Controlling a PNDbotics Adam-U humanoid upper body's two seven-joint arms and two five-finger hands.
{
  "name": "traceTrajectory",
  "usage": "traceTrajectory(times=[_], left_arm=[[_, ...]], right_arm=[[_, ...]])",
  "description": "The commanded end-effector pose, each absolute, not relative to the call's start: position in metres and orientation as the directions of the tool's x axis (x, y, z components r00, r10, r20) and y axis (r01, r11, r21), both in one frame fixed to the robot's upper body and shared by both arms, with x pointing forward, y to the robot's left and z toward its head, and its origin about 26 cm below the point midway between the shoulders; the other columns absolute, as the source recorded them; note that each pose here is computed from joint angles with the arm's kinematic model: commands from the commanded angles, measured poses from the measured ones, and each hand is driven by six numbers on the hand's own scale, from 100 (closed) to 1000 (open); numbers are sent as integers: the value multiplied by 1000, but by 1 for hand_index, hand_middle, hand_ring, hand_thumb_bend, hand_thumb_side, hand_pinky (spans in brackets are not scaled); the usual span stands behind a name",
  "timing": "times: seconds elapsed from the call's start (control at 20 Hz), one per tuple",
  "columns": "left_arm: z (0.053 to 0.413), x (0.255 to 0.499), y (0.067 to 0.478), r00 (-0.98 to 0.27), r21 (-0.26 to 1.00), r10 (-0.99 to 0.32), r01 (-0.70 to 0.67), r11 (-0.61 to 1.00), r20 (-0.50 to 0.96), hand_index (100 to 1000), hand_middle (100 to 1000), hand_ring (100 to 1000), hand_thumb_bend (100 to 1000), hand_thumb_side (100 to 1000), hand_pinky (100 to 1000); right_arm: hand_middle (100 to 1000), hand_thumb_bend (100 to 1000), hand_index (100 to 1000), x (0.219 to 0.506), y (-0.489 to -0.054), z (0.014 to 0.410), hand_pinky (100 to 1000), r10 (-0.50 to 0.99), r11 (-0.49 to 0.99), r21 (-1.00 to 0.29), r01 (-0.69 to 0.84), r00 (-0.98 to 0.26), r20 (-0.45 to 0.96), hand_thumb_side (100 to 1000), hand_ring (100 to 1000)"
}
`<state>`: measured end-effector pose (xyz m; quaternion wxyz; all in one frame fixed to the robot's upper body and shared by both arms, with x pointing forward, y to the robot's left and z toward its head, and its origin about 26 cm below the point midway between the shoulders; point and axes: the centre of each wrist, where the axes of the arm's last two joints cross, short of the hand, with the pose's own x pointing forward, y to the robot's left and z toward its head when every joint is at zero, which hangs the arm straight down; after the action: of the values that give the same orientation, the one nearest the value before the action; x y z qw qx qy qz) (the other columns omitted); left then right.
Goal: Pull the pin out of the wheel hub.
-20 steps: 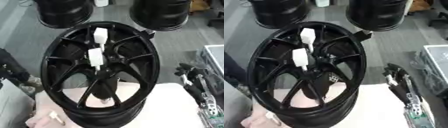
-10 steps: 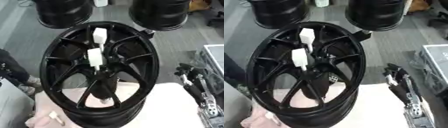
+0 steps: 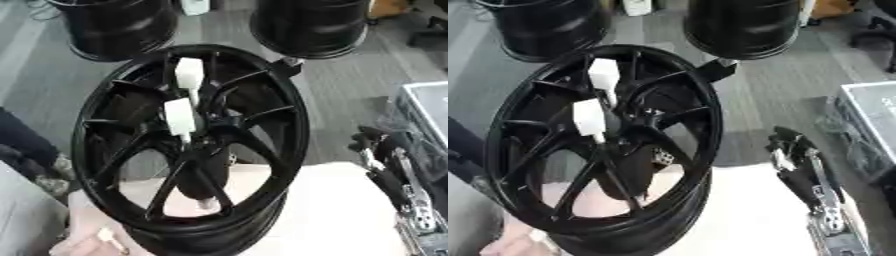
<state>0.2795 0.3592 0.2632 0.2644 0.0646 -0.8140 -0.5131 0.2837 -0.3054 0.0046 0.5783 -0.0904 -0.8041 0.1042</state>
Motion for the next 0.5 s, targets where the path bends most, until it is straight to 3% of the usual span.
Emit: traceTrajectory(times=[0.05, 0.5], left_arm=[[298, 286, 351, -895, 968, -401, 108, 227, 194, 834, 675, 626, 620, 530, 726], [291, 343, 280, -956, 982, -291, 72, -174, 19, 837, 693, 640, 673, 567, 715]], right_arm=[[666, 100, 804, 286, -309, 11, 768, 290, 953, -304, 10, -330, 898, 511, 662], [666, 100, 804, 288, -310, 11, 768, 287, 952, -306, -5, -332, 899, 512, 662]])
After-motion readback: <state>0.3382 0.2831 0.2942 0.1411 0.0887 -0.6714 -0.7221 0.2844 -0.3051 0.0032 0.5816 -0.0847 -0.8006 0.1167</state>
